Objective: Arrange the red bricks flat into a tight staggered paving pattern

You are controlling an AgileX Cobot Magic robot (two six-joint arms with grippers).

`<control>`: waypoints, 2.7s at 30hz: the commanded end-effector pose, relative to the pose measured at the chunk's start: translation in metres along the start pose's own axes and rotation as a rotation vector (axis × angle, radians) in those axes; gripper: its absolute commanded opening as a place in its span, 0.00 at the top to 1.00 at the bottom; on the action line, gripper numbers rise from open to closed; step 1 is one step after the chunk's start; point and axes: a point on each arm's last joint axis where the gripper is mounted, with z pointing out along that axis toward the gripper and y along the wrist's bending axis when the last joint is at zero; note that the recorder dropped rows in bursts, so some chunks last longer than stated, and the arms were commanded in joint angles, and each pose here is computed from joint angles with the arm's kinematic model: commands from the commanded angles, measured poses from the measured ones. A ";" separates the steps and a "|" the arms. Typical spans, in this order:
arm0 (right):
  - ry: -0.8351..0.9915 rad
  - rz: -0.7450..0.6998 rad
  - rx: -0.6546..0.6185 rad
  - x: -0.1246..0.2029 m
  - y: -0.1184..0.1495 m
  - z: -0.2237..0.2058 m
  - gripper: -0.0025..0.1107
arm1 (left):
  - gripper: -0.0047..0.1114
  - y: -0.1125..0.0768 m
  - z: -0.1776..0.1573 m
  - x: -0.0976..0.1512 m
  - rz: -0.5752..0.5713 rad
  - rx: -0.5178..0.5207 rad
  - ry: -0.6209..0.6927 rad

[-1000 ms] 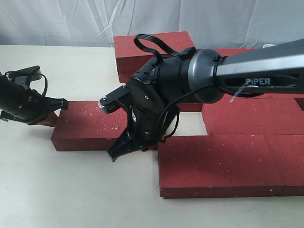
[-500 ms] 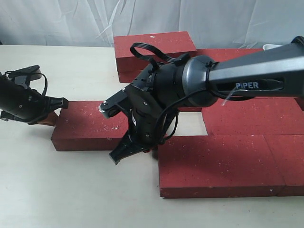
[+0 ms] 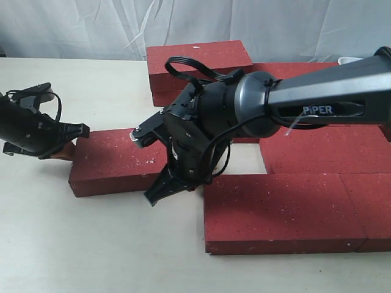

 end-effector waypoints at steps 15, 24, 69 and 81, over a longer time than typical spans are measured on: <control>-0.037 0.012 -0.123 -0.002 0.016 -0.025 0.99 | 0.96 0.001 0.001 -0.004 0.023 -0.014 -0.040; -0.163 0.250 -0.083 -0.005 -0.065 -0.077 0.99 | 0.96 0.003 0.001 -0.003 0.073 -0.032 -0.017; -0.079 0.271 -0.345 -0.009 -0.064 -0.004 0.99 | 0.96 0.000 0.001 0.000 0.070 0.001 0.019; -0.039 0.233 -0.306 -0.005 -0.068 -0.002 0.99 | 0.96 -0.002 0.001 0.000 0.051 0.015 0.018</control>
